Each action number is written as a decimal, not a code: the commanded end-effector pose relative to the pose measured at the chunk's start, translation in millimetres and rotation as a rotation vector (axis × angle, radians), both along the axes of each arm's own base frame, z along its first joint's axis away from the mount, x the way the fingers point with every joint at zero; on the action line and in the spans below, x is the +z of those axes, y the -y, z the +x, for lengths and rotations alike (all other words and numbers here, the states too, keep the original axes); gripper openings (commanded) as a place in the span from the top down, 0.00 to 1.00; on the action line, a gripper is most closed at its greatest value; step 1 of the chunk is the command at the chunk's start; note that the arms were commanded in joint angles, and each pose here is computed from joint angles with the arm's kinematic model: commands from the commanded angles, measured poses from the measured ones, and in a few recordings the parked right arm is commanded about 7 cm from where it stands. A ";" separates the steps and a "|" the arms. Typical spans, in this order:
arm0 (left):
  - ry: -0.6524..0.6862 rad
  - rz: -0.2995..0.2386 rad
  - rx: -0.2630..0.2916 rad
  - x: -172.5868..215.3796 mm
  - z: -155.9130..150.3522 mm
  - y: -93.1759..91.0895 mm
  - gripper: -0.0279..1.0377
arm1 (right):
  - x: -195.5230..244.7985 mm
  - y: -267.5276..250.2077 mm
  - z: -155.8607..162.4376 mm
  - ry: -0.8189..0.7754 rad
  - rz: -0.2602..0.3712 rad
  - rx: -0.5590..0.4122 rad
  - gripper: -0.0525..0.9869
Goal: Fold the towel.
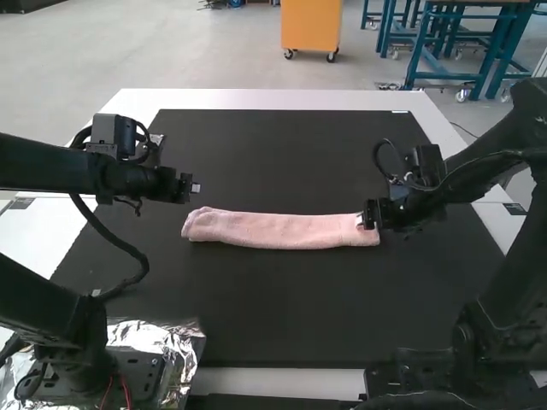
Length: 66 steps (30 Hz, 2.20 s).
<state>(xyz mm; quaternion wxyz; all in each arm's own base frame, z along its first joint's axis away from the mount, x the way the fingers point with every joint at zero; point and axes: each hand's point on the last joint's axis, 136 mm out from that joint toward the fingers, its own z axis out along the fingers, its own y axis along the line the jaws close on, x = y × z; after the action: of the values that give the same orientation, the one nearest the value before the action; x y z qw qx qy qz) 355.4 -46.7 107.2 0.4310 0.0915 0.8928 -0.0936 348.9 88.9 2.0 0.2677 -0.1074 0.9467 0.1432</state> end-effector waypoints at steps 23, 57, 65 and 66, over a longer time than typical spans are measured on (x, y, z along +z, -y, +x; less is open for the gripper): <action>0.032 -0.024 0.029 11.6 4.3 -2.0 0.06 | -1.5 -2.4 1.6 -0.027 0.068 0.022 0.97; 0.104 0.013 0.125 15.6 13.6 -29.4 0.06 | 74.9 -223.0 -13.1 0.072 0.300 0.368 0.97; 0.109 0.010 0.121 11.8 11.7 -28.9 0.06 | 63.9 -260.7 -4.5 0.064 0.317 0.408 0.97; 0.111 0.010 0.121 12.1 11.9 -28.9 0.06 | 62.8 -265.2 -4.8 0.062 0.318 0.415 0.97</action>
<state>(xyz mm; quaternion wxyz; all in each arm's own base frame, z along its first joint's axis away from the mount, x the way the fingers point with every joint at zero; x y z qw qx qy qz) 366.2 -21.3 112.7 0.4730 0.0495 0.8776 -0.0605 342.4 333.7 51.5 0.2637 -0.2526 0.8724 0.3249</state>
